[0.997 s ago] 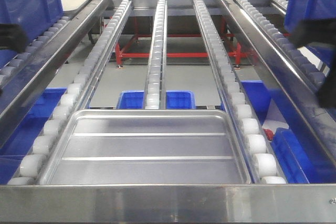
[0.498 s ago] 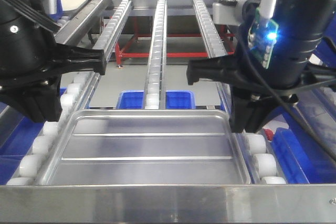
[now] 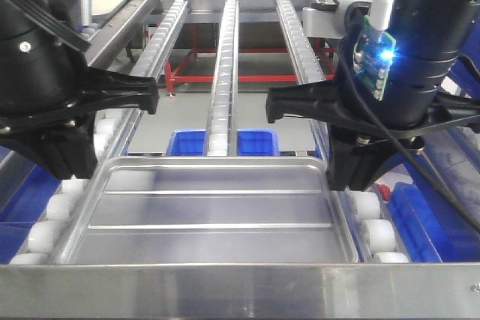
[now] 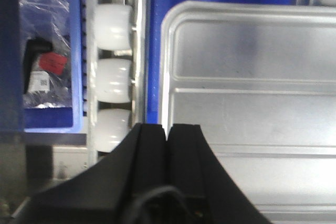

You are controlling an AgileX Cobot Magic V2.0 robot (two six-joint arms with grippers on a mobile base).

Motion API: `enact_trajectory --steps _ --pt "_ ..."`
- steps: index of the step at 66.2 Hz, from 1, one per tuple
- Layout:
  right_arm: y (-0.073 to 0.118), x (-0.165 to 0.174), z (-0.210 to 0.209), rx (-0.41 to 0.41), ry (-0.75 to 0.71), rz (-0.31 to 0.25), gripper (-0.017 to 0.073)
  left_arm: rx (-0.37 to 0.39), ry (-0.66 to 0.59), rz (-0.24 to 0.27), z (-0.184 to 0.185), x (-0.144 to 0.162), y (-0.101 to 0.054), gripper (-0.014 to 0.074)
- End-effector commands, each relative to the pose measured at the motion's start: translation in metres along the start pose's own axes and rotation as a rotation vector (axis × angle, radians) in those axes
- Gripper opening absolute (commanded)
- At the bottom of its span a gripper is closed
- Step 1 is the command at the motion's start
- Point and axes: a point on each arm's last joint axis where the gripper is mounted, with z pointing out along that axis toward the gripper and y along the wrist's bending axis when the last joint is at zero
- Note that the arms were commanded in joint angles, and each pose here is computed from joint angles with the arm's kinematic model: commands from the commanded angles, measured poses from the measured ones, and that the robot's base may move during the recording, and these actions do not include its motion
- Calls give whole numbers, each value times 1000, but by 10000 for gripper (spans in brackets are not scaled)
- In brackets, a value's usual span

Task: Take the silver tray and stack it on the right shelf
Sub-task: 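Lower both grippers onto the opposite side rims of the silver tray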

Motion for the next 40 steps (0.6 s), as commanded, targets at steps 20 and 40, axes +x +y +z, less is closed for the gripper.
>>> enact_trajectory --steps 20,40 --pt "7 -12 -17 -58 -80 4 81 55 -70 6 -13 -10 -7 -92" --pt "6 -9 -17 -48 -49 24 81 40 -38 -8 -11 -7 -6 -92"
